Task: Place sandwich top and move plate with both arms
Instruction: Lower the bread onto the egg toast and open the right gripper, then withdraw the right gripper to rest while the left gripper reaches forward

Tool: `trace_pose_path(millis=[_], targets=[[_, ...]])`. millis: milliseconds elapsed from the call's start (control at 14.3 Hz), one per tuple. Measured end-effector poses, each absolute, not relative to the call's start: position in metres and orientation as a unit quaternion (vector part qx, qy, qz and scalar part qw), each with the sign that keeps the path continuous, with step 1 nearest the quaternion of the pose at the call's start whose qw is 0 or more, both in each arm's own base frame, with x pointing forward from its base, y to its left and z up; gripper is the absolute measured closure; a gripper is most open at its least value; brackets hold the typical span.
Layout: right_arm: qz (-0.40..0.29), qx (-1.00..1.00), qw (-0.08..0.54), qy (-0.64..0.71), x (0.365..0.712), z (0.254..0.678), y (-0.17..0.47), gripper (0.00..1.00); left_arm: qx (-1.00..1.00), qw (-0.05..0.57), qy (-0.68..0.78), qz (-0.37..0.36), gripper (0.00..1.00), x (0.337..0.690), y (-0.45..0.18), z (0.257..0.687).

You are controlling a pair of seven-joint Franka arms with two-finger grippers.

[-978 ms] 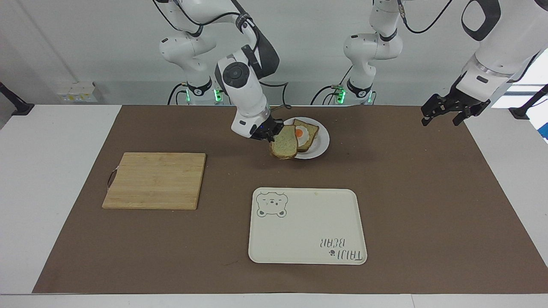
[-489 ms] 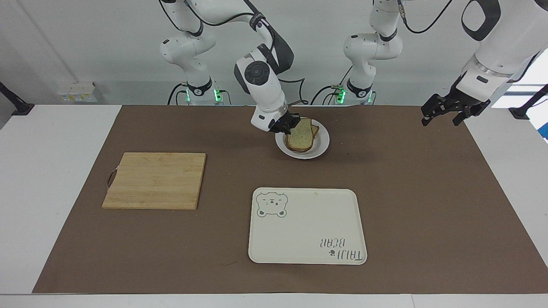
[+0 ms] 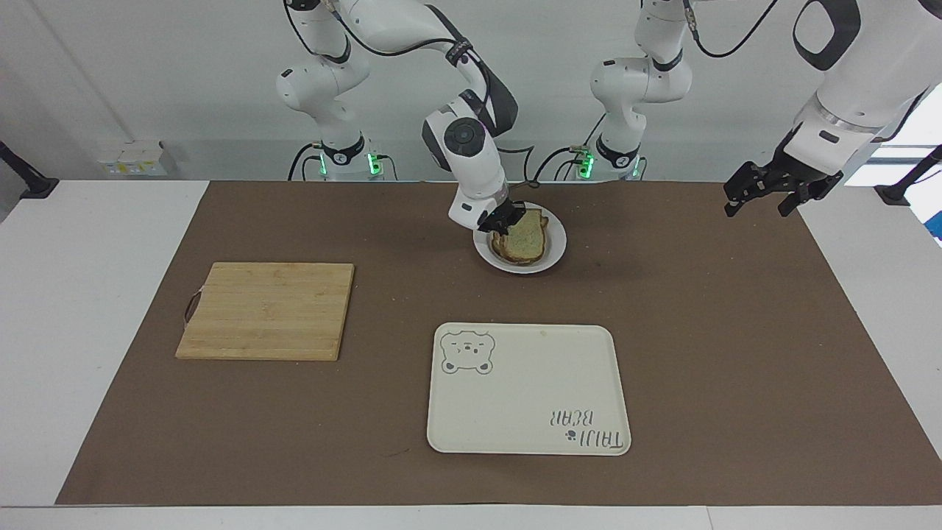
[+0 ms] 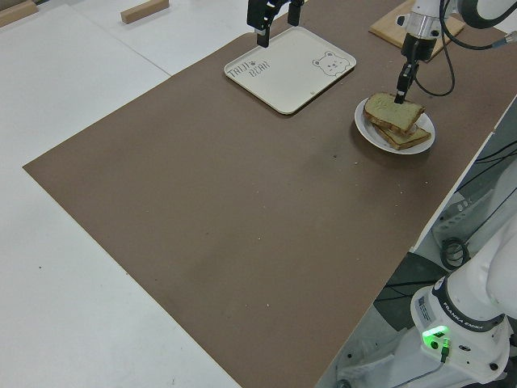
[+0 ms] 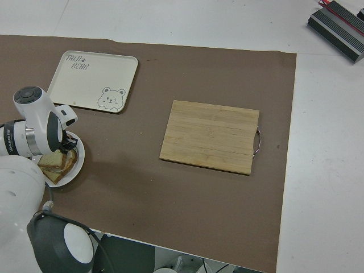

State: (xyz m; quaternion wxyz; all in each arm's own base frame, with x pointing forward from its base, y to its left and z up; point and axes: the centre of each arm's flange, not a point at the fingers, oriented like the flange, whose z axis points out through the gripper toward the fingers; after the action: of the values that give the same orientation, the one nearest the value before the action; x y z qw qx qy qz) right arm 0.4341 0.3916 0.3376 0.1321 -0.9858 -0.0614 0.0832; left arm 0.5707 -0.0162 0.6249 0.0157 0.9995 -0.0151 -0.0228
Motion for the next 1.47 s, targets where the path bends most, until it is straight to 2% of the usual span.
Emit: trace_pose_path(millis=[140,210,489,768,1187,1467], targets=[[0.084,-0.986,0.131,-0.061,0.434,0.336,0.391,0.92,1.000,0.016,-0.015,-0.023,0.00,0.571,-0.016,0.625],[0.084,-0.986,0.131,-0.061,0.434,0.336,0.392,0.85,1.000,0.016,-0.015,-0.023,0.00,0.571,-0.016,0.625],[0.074,-0.986,0.137,-0.056,0.442,0.344,0.389,0.41,1.000,0.016,-0.015,-0.023,0.00,0.571,-0.016,0.625],[0.034,-0.989,0.134,-0.041,0.475,0.374,0.355,0.01,1.000,0.016,-0.015,-0.023,0.00,0.571,-0.016,0.625],[-0.005,-0.997,0.065,-0.027,0.526,0.432,0.260,0.00,1.000,0.016,-0.015,-0.023,0.00,0.571,-0.016,0.625],[-0.022,-0.999,0.044,-0.012,0.540,0.466,0.220,0.00,1.000,0.016,-0.015,-0.023,0.00,0.571,-0.016,0.625]])
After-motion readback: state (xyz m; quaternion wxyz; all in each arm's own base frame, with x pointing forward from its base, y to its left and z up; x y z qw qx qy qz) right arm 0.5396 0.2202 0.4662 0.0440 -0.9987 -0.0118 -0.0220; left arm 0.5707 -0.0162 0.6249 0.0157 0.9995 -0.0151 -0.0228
